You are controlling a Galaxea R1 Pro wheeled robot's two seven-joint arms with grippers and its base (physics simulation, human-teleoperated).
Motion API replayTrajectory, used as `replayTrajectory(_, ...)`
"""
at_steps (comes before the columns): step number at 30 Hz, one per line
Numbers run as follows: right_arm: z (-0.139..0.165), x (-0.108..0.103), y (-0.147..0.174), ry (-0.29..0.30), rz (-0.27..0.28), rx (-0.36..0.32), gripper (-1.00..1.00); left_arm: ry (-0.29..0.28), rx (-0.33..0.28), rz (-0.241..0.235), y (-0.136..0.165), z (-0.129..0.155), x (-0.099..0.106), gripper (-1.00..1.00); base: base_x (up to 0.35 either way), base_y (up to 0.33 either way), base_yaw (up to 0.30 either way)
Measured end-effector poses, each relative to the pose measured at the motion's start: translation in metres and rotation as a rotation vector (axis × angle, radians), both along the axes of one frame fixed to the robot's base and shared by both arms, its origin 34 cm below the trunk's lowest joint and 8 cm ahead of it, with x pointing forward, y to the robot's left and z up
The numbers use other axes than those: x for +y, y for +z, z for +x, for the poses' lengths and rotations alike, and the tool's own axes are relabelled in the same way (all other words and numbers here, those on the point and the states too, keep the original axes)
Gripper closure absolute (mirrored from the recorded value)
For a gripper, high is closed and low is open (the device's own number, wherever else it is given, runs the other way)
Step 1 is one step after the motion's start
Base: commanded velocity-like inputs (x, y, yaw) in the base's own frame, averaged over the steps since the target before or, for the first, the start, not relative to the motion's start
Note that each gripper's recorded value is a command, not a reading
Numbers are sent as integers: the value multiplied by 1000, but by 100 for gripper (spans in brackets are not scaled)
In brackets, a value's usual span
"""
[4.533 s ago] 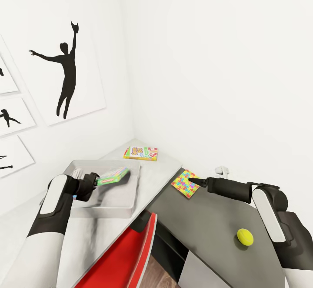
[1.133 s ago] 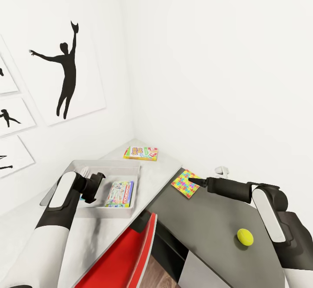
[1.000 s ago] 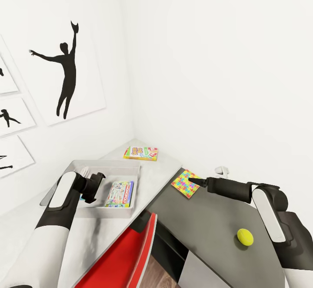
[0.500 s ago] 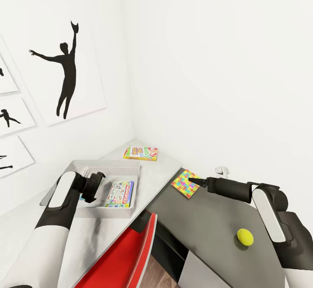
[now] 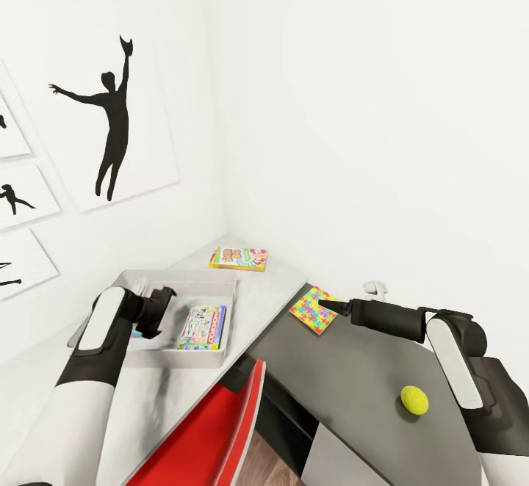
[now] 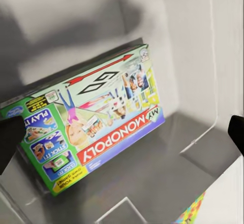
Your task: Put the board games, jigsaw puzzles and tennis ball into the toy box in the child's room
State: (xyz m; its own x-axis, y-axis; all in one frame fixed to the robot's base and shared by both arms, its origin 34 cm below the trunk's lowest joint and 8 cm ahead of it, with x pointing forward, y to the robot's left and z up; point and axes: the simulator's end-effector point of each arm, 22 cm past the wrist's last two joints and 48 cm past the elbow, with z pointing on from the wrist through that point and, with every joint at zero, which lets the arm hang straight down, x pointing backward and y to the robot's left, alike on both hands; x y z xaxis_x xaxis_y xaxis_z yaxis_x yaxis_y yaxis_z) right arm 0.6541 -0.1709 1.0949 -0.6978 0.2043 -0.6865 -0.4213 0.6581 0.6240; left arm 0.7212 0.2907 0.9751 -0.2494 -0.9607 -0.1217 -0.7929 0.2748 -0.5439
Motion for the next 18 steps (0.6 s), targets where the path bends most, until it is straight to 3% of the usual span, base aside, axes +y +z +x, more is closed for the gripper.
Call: replayTrajectory(18,0,-2,0,-1,0,0,-100,-61,-158,-51,53,7,-16,-100,0,0,0)
